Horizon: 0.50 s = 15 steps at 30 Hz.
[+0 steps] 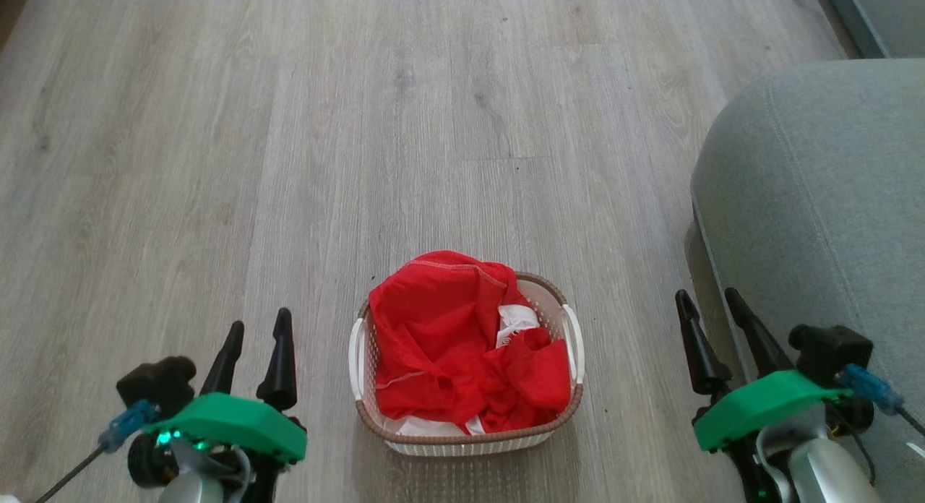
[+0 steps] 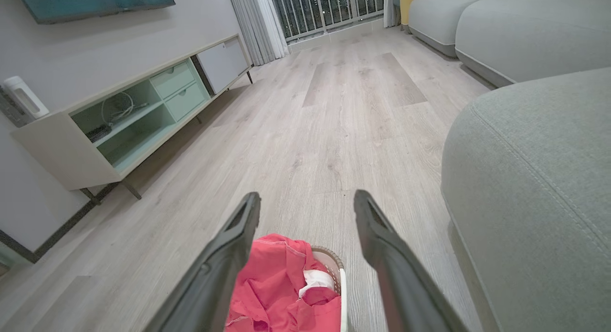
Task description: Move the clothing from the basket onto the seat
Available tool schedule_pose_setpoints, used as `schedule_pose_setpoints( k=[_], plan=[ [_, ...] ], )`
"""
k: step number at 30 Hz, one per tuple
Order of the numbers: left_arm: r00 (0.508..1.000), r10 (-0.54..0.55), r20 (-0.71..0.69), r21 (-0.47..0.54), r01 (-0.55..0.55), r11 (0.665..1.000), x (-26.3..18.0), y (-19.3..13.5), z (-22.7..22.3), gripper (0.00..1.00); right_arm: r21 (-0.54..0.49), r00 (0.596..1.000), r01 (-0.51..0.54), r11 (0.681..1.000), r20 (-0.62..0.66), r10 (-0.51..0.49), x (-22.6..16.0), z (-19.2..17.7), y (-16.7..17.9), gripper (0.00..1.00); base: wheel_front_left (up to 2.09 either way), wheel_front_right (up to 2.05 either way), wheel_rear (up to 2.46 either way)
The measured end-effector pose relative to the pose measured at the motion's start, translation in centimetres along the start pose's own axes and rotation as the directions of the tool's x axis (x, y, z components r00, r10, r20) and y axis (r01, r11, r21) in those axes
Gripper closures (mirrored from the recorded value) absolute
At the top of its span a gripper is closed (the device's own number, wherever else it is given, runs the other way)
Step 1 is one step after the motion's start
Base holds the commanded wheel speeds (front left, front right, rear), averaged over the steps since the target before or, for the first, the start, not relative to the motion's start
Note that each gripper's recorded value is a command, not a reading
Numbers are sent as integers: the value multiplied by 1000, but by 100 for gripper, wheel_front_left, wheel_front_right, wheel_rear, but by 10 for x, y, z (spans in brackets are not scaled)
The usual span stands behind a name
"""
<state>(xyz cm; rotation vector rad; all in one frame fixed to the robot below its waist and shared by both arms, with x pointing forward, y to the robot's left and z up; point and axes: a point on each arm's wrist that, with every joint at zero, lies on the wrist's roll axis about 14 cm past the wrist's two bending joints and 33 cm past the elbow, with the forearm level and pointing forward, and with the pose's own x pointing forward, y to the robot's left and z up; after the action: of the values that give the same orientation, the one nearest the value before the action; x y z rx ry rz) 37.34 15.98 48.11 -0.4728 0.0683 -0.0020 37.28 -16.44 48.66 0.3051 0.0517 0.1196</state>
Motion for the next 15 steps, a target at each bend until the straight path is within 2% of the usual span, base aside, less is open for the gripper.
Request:
schedule_pose_setpoints(
  k=[15],
  plan=[
    [998,-43,40,171,36,985,1,-10,6,0,-191,998,-55,980,19,60,1,4,11,0,0,0,0]
  ],
)
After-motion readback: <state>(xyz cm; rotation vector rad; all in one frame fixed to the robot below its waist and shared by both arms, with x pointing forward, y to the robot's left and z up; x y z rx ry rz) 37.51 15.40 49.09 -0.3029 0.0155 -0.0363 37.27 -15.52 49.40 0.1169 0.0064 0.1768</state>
